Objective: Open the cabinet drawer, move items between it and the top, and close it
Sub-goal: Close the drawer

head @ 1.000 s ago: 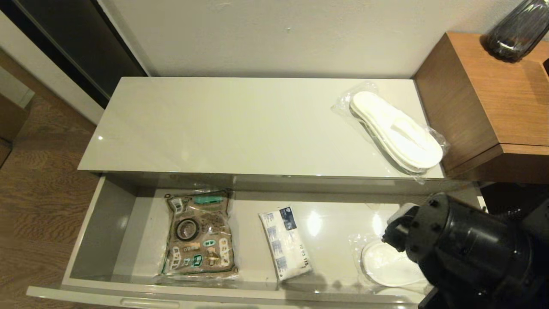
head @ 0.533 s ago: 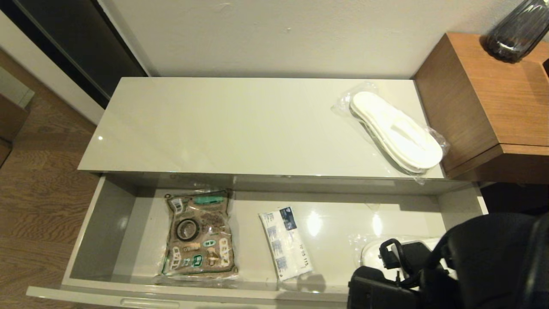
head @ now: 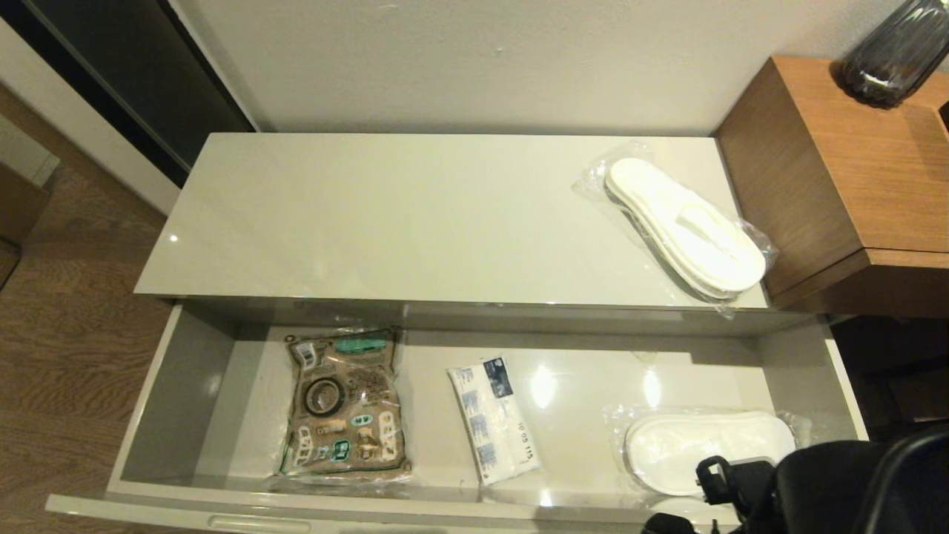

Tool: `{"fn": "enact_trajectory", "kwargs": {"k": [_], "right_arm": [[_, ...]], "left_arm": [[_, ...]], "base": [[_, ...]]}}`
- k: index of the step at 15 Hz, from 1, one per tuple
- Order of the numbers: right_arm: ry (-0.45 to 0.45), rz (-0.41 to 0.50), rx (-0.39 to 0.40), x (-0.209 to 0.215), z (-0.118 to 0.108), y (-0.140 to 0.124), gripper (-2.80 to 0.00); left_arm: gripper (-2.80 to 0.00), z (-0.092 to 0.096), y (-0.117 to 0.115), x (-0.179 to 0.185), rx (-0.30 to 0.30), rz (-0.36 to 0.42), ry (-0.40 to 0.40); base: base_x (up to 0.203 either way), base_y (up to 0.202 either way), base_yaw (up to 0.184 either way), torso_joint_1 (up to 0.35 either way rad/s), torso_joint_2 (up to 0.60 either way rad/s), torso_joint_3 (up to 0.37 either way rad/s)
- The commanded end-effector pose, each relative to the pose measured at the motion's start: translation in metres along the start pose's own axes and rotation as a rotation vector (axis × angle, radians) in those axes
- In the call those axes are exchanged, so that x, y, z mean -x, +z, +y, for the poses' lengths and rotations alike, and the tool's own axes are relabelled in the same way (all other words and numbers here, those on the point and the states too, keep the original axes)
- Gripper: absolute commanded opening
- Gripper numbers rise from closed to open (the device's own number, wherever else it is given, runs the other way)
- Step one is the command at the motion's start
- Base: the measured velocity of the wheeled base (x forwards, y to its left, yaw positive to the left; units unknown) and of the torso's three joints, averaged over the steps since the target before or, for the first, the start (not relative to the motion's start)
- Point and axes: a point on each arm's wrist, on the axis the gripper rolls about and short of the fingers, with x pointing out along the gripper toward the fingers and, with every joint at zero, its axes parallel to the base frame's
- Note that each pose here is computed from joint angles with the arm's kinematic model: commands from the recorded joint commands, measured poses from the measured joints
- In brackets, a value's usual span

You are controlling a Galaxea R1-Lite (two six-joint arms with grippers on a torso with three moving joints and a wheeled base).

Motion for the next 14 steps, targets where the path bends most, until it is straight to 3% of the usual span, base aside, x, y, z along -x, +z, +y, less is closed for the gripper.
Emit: {"fn": "enact_trajectory", "kwargs": {"k": [1,4,7,11,14], "right_arm": [[0.069,-0.025,-0.014,-0.011,-0.032,-0.013,-2.80],[0.051,-0.037,0.004,-0.049,-0.037,-0.033,-2.80],[0.050,-0.110,-0.007,-0.086,-0.032,-0.048,-2.80],[0.001,-0.184,-0.011,-0.125,-0.012,-0.058,-2.80],[-0.089,-0.257,-0.007,-0.162,0.002,-0.069,-2.80]], "left_arm": [[-2.80,0.000,0.000,0.000,0.000,0.001,0.000],[-2.80,0.000,0.000,0.000,0.000,0.001,0.000],[-2.80,0.000,0.000,0.000,0.000,0.001,0.000],[-2.80,0.000,0.000,0.000,0.000,0.001,0.000],[-2.80,0.000,0.000,0.000,0.000,0.001,0.000]], "base": [[0.000,0.000,0.000,0.000,0.00,0.000],[0.000,0.000,0.000,0.000,0.00,0.000],[0.000,0.000,0.000,0.000,0.00,0.000],[0.000,0.000,0.000,0.000,0.00,0.000],[0.000,0.000,0.000,0.000,0.00,0.000]]}}
